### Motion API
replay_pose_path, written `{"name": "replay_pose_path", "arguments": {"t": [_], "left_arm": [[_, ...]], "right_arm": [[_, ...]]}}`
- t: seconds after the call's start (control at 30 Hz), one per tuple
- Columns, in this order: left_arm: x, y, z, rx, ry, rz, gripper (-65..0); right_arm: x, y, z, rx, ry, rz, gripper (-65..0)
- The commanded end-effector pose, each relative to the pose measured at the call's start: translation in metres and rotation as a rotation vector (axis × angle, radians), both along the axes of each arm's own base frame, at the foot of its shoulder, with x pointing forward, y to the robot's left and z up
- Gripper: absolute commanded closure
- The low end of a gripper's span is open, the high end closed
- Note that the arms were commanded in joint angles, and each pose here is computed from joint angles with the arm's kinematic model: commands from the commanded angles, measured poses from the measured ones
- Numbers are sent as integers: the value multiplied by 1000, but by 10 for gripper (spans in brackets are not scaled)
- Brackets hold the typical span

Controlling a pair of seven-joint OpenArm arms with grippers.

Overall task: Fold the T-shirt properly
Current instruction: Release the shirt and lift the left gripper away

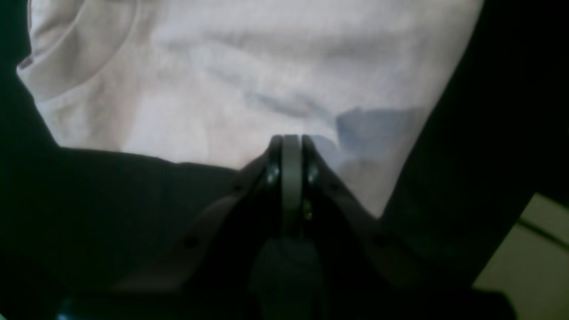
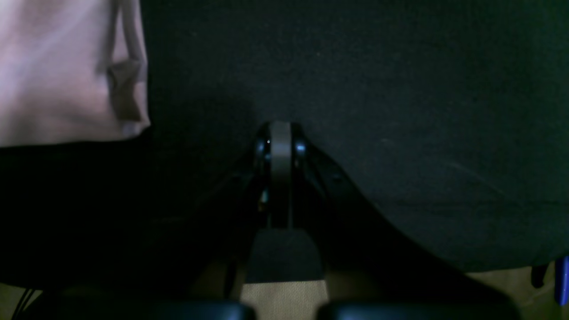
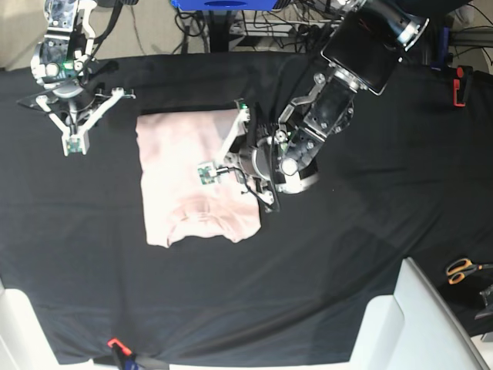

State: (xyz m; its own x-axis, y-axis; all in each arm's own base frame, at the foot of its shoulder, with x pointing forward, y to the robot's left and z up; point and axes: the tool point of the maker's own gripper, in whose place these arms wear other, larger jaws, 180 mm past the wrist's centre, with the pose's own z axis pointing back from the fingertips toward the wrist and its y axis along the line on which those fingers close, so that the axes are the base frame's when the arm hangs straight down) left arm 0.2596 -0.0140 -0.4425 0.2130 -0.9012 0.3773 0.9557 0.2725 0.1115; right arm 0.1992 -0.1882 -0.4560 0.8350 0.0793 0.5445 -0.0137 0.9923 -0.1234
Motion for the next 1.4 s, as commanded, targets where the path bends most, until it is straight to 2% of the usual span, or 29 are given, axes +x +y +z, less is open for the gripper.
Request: {"name": "replay_pose_path", "arguments": {"t": [0.0,0.23,0.5,0.6,0.7,0.77,0.83,0.93,1.0,1.07,1.2,1.37], "left_arm": [[1,-5,5,-24,-9,-5,0],[-22,5,-11,-1,42,-9,0],[-47,33,-38,69,121,5,0],[-58,35,-43,72,145,5,0],[-49,37,-31,57,101,6,0],[-40,39,-15,39,44,8,0],[-23,46,10,8,-35,48,0],[-6,90,32,33,-112,163,0],[-9,131,30,91,-106,250,0],[-31,180,19,154,-62,340,0],[-83,248,3,189,6,496,0],[-121,301,-3,174,26,676,0]], "right_arm": [[6,-2,6,-5,-29,0,0],[3,-1,5,-4,-23,-1,0],[-1,-1,4,-4,-19,0,0],[1,3,6,51,-39,-20,0],[3,10,7,118,-56,-36,0],[4,13,7,125,-57,-30,0],[10,29,10,149,-68,32,0],[19,62,25,188,-107,171,0],[27,83,37,207,-142,245,0],[39,100,49,219,-178,299,0],[57,117,57,234,-213,336,0],[67,117,43,248,-185,327,0]]}}
